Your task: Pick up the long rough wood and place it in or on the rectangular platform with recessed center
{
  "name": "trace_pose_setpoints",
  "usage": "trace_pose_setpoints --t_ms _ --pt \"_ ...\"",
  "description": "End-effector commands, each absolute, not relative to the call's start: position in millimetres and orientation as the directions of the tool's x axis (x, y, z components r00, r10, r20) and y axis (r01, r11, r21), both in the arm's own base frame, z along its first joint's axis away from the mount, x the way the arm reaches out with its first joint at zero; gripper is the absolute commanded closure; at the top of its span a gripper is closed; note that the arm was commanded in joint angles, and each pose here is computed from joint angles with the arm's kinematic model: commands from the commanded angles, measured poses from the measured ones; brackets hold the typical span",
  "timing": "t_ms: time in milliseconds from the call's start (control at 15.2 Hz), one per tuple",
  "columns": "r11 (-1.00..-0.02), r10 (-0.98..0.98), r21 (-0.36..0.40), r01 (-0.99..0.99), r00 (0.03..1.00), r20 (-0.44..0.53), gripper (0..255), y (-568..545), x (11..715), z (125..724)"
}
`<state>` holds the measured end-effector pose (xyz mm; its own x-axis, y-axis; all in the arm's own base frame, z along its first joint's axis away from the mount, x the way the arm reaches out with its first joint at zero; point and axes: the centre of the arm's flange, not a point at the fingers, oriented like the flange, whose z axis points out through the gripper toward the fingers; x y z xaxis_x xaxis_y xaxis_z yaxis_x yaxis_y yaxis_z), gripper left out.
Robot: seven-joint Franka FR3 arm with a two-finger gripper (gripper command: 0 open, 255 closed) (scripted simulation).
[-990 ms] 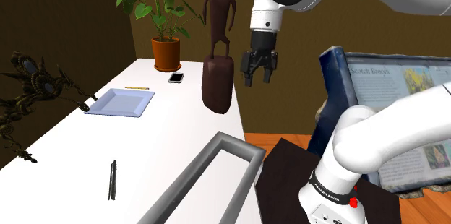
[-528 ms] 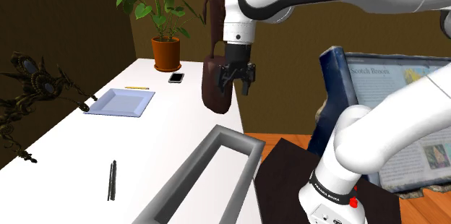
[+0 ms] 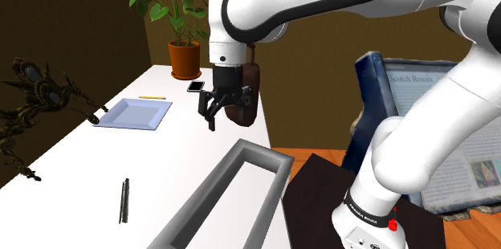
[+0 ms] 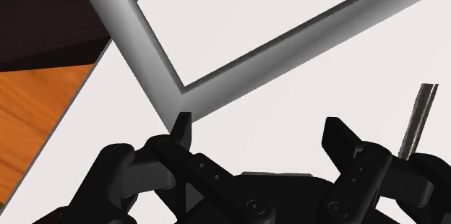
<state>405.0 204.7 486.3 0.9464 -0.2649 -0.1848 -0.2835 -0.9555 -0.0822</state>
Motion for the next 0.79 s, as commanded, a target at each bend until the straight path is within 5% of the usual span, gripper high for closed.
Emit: trace_pose_setpoints --t_ms 0,726 --pt "-0.952 -0.276 -0.079 -0.295 0.942 -0.190 0 227 416 477" --pt "-0.934 -0.332 -0.056 -0.352 0.918 -0.217 0 346 483 421"
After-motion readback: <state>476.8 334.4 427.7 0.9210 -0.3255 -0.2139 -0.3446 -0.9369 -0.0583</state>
